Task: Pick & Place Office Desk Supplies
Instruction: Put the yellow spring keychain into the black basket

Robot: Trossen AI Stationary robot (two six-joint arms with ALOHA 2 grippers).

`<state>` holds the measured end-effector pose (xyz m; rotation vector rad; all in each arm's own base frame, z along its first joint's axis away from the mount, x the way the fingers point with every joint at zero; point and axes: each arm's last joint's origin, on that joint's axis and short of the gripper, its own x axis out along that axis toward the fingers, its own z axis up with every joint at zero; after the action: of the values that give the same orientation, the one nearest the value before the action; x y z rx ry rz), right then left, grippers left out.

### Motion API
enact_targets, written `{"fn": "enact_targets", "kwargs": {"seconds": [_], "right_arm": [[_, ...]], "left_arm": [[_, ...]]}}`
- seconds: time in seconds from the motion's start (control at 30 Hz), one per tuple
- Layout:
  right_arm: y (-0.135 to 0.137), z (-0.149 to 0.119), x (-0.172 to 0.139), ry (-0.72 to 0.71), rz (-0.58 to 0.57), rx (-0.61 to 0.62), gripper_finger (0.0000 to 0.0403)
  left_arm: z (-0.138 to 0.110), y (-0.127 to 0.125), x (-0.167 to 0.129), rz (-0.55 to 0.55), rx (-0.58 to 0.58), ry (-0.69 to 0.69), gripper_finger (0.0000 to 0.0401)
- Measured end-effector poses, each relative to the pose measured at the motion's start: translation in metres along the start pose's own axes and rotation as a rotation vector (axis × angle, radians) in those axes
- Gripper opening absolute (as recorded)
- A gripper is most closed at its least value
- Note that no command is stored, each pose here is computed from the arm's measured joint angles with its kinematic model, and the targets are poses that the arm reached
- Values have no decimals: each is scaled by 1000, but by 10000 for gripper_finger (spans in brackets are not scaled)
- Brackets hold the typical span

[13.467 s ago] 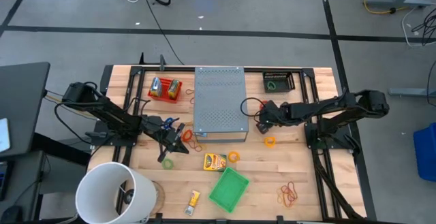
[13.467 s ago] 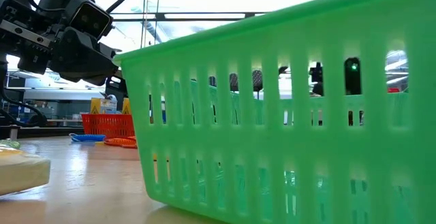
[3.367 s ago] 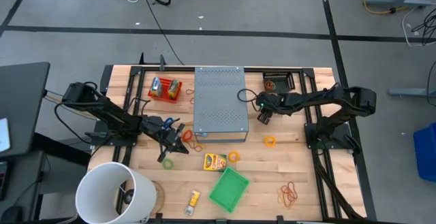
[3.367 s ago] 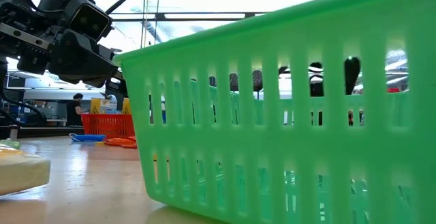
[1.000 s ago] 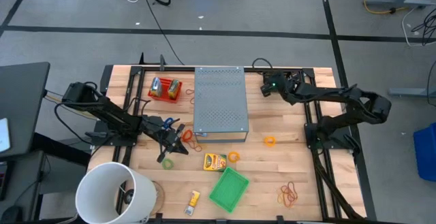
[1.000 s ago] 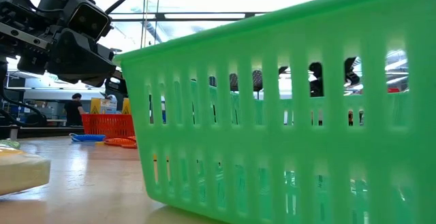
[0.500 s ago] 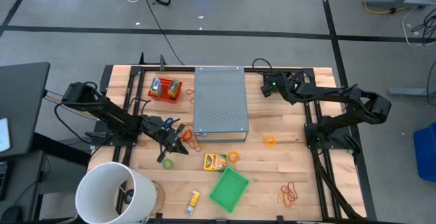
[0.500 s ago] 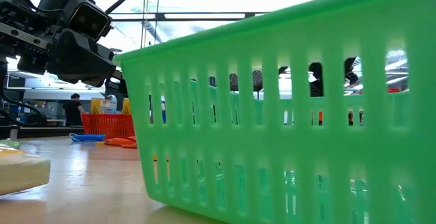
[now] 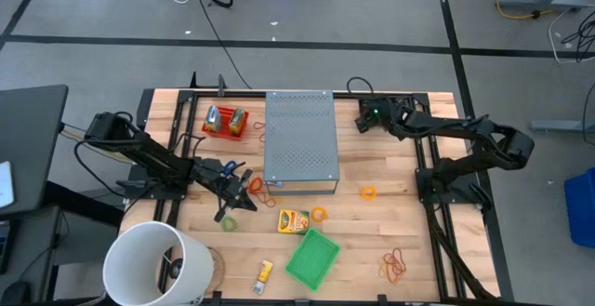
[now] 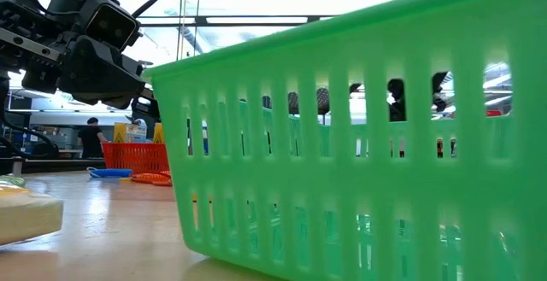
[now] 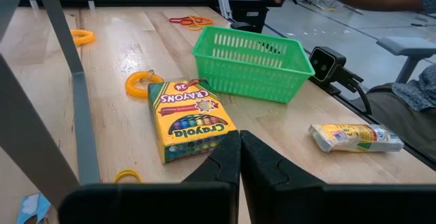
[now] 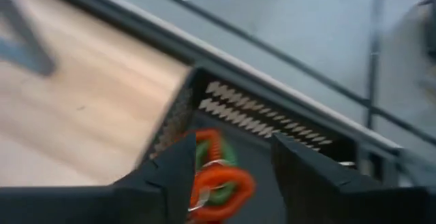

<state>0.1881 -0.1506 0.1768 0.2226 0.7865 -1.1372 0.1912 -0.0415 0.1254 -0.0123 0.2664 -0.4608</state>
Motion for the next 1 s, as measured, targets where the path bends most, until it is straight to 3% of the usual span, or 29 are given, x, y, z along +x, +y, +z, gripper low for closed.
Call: {"fn": "enact_targets", "kwargs": {"seconds": [0.13, 0.4, 0.73, 1.0], "right_arm": [[8, -7, -4, 62, 103, -22, 207], [25, -34, -21, 268, 189, -134, 187], [56, -54, -49, 369, 360, -171, 185], [75, -44, -98, 477, 390, -243, 185]], "left_arm": [[0, 0, 0, 0, 0, 0, 8], [0, 0, 0, 0, 1, 0, 8], [0, 0, 0, 0, 2, 0, 8], [0, 0, 0, 0, 3, 0, 8]]}}
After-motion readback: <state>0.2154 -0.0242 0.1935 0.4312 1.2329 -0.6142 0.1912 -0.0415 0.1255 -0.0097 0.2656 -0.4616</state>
